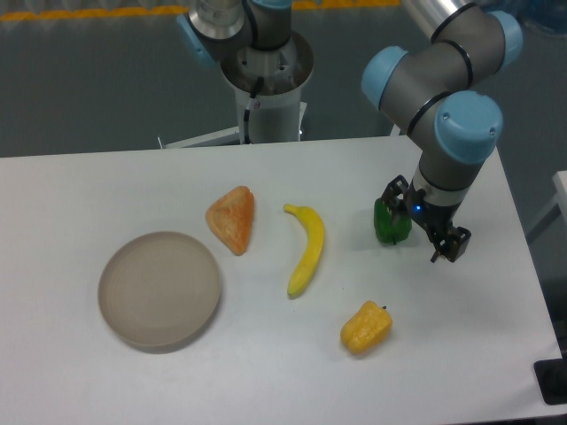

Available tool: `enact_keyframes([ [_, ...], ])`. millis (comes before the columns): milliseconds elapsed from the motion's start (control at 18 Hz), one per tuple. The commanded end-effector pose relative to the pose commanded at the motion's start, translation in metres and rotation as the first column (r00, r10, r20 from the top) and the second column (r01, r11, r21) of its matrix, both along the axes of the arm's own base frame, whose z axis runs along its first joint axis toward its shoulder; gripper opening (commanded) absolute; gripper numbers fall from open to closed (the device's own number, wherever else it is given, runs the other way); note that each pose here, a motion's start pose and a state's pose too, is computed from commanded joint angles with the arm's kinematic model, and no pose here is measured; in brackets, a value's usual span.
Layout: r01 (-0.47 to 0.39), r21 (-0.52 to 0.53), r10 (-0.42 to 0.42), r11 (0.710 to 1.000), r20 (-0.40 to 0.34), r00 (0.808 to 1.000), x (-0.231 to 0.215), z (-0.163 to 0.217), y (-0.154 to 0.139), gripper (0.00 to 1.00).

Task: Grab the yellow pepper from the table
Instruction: 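Move the gripper from beside the green pepper toward the yellow pepper, then lower the open gripper over the yellow pepper and close on it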

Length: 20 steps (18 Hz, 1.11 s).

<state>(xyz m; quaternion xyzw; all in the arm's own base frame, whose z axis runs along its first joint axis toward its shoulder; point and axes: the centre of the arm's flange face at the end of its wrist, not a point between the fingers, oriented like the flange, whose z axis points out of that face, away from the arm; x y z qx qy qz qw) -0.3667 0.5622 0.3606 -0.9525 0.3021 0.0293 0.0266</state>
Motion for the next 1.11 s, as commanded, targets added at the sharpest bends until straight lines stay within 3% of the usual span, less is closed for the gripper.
enact_keyframes([
  [444, -0.056, 0.04, 0.056, 0.998, -0.017, 0.998, 0.019, -0.042, 0.073, 1.0],
  [1111, -0.09, -0.019, 0.091, 0.996, 0.02, 0.996, 0.04, -0.087, 0.086, 1.0],
])
